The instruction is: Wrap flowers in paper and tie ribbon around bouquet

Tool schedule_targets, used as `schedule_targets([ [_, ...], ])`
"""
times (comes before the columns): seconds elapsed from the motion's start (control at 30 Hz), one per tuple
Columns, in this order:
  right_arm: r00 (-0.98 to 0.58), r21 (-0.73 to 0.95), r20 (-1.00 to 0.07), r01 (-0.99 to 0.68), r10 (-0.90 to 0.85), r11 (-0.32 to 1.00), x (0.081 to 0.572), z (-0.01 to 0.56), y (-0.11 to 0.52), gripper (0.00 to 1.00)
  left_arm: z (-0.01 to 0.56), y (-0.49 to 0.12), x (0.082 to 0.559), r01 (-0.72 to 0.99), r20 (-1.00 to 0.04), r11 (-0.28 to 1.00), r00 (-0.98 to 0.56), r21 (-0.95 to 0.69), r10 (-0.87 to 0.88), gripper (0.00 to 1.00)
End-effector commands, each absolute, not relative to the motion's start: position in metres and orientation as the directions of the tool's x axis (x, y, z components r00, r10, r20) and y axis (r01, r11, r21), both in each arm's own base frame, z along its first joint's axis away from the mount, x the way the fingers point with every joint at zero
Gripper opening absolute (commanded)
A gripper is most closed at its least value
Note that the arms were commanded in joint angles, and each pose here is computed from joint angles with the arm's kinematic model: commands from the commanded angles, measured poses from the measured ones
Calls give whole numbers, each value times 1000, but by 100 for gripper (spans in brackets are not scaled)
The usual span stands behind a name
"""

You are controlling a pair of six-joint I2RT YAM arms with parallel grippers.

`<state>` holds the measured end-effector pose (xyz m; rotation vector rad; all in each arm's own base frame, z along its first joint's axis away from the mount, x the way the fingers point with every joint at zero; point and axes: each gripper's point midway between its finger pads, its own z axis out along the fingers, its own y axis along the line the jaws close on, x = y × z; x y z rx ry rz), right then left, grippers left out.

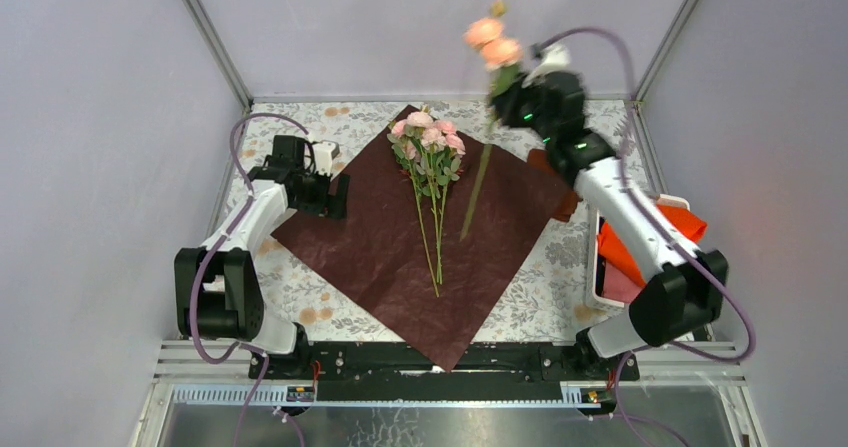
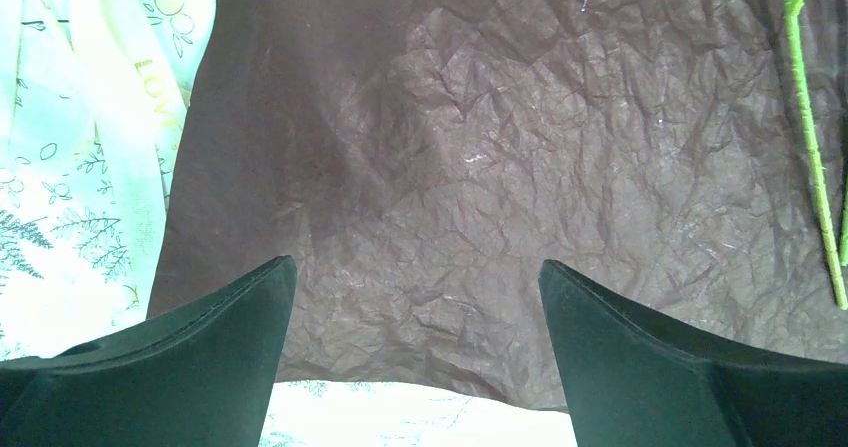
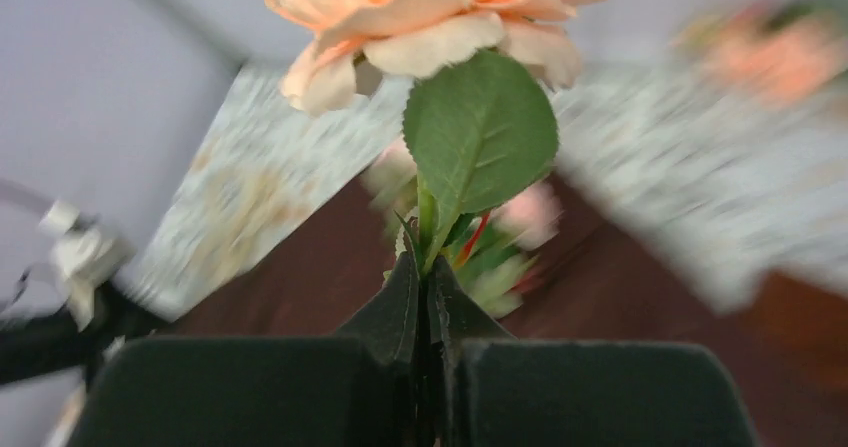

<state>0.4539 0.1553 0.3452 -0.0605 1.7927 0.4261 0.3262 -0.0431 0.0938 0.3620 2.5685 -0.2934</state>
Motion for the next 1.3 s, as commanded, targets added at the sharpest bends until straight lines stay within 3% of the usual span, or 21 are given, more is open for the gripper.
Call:
schedule_targets([
  [0.0,-536,633,-723,-260,437,729,417,263,278,0,104,-39,325,314,-564,939,-805,-142,184,99],
  [0.17,-680,579,-669,-220,302,785,415,181,322,0,108,-36,324,309,-575,939,-800,-149,171,99],
  [0.4,-793,531,-574,-170,205,830,408,106,335,0,107,-33,324,299,-576,941,-802,-160,157,98],
  [0.57,-736,340,-677,-314,-1,886,428,113,327,24,107,-32,324,295,-575,942,-803,-157,156,99],
  [0.67,-683,186,-708,-428,-182,884,439,121,320,24,106,-31,323,296,-575,942,-803,-158,155,99],
  [0.7,-669,159,-707,-467,-230,870,441,122,320,28,106,-31,323,295,-574,942,-804,-160,155,99],
  [0.83,-676,82,-641,-531,-363,844,442,123,312,65,106,-30,325,292,-572,943,-806,-160,152,99],
  [0.97,-616,49,-726,-490,-306,870,474,170,292,99,104,-30,324,291,-570,943,-808,-160,152,99],
  [1.1,-572,125,-812,-363,-115,923,532,222,242,100,103,-28,324,288,-565,945,-811,-156,154,98],
  [1.27,-510,229,-854,-187,105,955,608,213,165,91,100,-28,323,285,-558,945,-816,-161,151,98],
])
